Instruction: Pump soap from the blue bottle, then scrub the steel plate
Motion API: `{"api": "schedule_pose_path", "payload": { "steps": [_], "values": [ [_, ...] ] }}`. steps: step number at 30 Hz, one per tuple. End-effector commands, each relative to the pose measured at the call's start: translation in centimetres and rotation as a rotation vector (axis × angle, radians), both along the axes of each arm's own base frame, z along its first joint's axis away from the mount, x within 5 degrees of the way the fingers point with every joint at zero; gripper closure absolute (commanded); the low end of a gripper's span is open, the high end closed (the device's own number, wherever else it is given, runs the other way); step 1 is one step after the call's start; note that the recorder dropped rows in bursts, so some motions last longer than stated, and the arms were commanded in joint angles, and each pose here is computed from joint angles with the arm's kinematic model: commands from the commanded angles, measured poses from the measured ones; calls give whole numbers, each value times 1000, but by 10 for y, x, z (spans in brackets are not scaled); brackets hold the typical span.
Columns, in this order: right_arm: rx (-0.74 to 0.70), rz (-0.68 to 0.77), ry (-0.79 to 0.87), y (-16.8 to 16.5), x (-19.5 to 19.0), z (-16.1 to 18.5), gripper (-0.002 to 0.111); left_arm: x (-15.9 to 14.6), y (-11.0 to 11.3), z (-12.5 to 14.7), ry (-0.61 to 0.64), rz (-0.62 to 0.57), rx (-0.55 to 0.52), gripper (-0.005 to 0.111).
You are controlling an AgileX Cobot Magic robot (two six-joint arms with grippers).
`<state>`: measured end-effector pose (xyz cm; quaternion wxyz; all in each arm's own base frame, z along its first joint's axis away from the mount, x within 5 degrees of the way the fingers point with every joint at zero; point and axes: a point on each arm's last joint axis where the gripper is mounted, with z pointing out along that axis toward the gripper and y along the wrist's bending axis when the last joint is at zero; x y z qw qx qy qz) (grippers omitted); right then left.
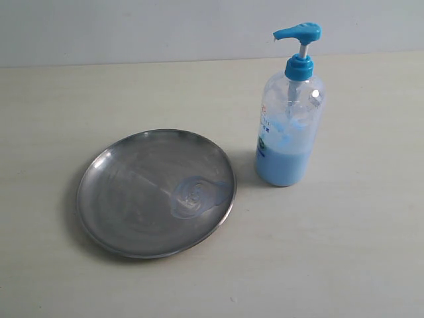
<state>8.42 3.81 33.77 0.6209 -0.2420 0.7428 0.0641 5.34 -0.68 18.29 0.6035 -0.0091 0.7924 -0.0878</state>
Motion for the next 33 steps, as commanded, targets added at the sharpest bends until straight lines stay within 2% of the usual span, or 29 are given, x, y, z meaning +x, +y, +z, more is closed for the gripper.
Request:
{"api": "schedule_pose_path", "payload": {
  "steps": [1, 27, 30, 33],
  "values": [
    [6, 0, -9, 0, 0, 0, 108, 0, 1, -1, -5, 6, 2, 107],
    [9, 4, -21, 0, 0, 1, 108, 0, 1, -1, -5, 6, 2, 107],
    [77, 15, 57, 3, -2, -3, 108, 0, 1, -1, -5, 6, 2, 107],
    [81, 10, 112, 2, -4, -7, 108, 0, 1, -1, -5, 6, 2, 107]
  ]
}}
